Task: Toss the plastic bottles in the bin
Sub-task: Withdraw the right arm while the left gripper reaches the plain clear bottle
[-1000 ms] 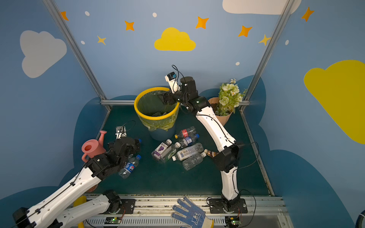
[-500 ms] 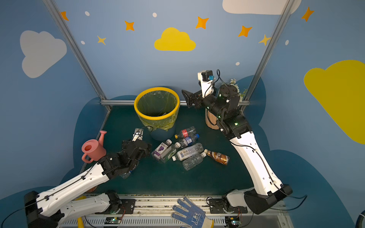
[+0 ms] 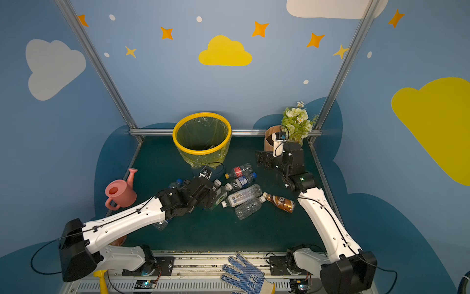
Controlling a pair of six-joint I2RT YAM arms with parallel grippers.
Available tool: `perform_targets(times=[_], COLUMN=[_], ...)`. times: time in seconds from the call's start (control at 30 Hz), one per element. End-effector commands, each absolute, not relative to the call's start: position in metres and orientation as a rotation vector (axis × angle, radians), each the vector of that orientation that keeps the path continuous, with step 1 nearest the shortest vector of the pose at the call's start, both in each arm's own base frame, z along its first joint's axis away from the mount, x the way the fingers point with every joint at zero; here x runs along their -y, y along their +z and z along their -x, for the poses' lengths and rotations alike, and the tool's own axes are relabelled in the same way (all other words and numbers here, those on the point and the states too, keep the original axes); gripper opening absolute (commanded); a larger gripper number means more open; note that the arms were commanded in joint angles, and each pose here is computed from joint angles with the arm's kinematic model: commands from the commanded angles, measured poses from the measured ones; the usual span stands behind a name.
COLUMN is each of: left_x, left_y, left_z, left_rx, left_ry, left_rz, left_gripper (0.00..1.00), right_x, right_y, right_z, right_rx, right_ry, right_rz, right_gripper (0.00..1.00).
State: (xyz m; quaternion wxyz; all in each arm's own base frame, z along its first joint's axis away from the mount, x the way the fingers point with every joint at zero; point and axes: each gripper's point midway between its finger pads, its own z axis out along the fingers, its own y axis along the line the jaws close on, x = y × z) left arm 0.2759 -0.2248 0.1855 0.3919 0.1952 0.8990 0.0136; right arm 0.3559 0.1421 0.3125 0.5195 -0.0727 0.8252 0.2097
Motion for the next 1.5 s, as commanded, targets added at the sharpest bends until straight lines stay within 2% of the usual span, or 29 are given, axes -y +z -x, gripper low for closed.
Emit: perform_targets(times=[0.0,0.3,0.77,1.47], left_x=[0.234,0.248,0.256,0.257], left_y=[0.175,0.135,0.089,0.066], left_z=[-0.27,-0.284,-0.296,-0.288], left_rx=[-2.351,-2.463,-2.647,-2.761], left_ry=[0.029,0.223,0.254,0.223], left_rz=[-0.583,-0.752,-0.857,-0.965], left_gripper=[0.98,0.96,0.89,0.73], right_x=[-0.134,-0.118,-0.097,-0.086], right_y=[0.304,0.278,0.272,0.262], right_z=[-0.349,-0.339,-0.336,-0.339], right_rx=[-1.987,-2.021,-2.021,-2.043], right_ry=[0.528,0.55,0.538,0.548], right_rz=[0.105,0.005,-0.096,-0.158], right_gripper=[0.93,0.94,0.94,0.93])
